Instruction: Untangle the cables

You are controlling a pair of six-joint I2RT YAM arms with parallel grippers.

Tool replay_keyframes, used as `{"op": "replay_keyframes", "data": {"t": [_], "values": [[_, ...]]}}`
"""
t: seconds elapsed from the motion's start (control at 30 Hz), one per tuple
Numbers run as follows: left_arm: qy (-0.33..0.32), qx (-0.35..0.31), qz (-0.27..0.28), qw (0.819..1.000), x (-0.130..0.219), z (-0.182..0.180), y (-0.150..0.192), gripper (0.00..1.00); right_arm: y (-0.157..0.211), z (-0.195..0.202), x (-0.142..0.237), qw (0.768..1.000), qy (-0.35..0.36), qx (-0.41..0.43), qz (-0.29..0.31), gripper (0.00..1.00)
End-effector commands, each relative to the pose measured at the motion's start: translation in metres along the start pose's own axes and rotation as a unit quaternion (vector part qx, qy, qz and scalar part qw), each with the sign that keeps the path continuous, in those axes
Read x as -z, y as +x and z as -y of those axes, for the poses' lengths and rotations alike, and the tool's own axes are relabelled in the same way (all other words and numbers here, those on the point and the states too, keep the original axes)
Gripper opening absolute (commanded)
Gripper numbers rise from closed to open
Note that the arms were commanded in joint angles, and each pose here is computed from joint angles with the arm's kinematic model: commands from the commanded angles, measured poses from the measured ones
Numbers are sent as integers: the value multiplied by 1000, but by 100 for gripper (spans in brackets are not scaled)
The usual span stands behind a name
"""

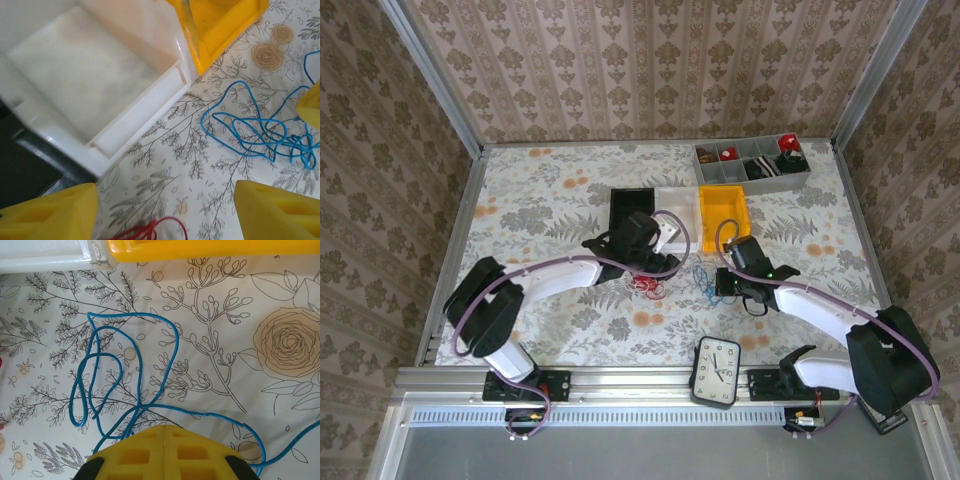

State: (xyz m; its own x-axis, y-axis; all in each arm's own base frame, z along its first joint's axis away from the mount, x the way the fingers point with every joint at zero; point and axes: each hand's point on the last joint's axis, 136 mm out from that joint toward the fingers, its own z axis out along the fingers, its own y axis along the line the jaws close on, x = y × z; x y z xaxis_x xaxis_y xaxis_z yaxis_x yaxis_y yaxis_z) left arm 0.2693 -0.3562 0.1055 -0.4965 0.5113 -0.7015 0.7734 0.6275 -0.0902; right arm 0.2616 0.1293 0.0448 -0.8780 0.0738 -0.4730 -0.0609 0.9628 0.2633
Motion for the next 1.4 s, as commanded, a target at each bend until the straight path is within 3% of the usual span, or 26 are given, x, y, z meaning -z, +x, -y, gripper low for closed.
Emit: {"op": "replay_keyframes", "data": {"t": [0.0, 0.17, 0.27, 0.43, 0.63, 1.0, 1.13, 1.37], "values": [[8, -29, 20, 999, -12, 13, -17, 73, -6, 7, 3, 999, 32, -19, 4, 0], [11, -67, 9, 998, -28, 29, -15, 73, -31, 29, 22, 990, 87, -69, 83, 0], [18, -94, 8, 995, -35, 40, -14, 74, -45, 23, 24, 987, 58, -92, 118, 0], [28, -124, 12, 992, -42, 55, -15, 76, -57, 23, 20, 981, 45, -146, 121, 0], [38, -133, 27, 990, -46, 62, -19, 76, -72, 42, 15, 945, 1, -287, 156, 0], [67, -136, 40, 988, -57, 76, -30, 80, -70, 49, -8, 916, -2, -385, 114, 0], [101, -141, 36, 984, -57, 85, -30, 86, -65, 55, -12, 909, 15, -405, 98, 0], [154, -148, 14, 977, -62, 96, -30, 87, -68, 65, -11, 895, 44, -436, 79, 0]]}}
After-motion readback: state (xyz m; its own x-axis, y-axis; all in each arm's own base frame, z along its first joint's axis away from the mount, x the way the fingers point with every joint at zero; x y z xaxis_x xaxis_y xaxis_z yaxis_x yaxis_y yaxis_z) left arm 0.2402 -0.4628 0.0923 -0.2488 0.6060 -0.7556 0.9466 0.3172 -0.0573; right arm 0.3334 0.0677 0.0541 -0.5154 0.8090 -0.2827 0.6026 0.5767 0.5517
